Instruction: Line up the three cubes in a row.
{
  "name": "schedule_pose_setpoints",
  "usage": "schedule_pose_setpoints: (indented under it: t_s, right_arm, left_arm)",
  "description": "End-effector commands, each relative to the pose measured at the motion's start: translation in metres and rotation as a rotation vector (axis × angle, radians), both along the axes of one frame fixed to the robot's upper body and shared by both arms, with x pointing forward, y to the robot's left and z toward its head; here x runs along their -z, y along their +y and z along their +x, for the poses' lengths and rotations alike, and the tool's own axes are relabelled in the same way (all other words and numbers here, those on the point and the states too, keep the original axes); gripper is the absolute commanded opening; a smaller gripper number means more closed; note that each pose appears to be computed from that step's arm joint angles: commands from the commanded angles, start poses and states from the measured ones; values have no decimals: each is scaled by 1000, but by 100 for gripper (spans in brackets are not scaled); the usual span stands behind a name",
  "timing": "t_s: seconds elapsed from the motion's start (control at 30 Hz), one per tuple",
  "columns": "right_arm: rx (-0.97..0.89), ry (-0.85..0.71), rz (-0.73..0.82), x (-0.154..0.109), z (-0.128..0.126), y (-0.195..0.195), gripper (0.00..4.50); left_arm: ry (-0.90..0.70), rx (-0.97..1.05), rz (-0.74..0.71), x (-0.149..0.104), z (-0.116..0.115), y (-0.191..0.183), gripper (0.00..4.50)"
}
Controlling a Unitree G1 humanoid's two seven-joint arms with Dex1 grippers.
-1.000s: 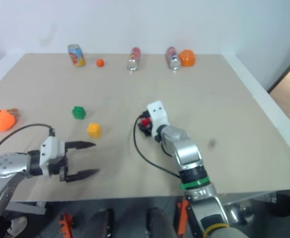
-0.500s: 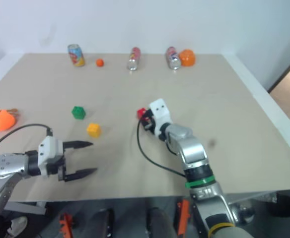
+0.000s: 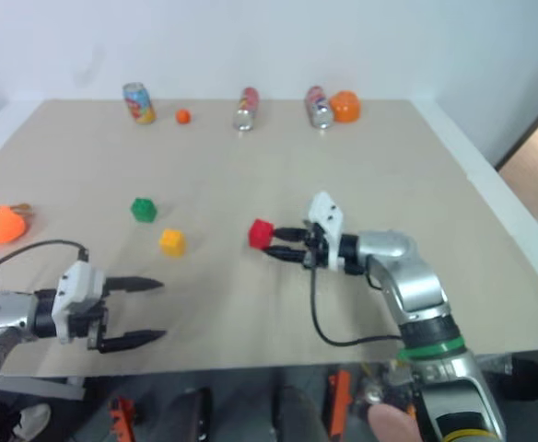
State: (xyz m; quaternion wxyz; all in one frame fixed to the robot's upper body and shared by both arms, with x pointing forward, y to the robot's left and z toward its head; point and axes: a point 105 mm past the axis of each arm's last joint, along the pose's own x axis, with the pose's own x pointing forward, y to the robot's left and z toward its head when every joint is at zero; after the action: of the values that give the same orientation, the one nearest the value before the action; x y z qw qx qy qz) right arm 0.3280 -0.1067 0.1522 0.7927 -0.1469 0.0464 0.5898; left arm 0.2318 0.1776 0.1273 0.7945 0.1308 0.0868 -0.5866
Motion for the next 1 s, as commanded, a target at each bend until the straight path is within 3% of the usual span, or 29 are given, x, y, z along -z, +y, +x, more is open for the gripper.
schedule_pose_setpoints:
  t_s: [0.03, 0.2, 0.47, 0.77, 0.83, 1.0]
  right_arm:
    - [-60, -37, -59, 0, 6, -2, 114]
    - [-112, -51, -103, 9, 15, -2, 114]
    - [-220, -31, -176, 23, 9, -3, 114]
    - [-217, -25, -207, 33, 13, -2, 114]
    - [-201, -29, -208, 34, 15, -3, 215]
    - [-188, -16, -230, 40, 16, -8, 392]
  left_arm:
    - [15, 13, -30, -12, 0, 0, 450]
    - [51, 20, -68, -19, -2, -4, 450]
    - [76, 6, -40, -16, -8, 8, 450]
    - [78, 10, -45, -11, -10, 6, 450]
    - [76, 12, -39, -10, -9, 7, 450]
    - [68, 17, -37, -9, -6, 6, 450]
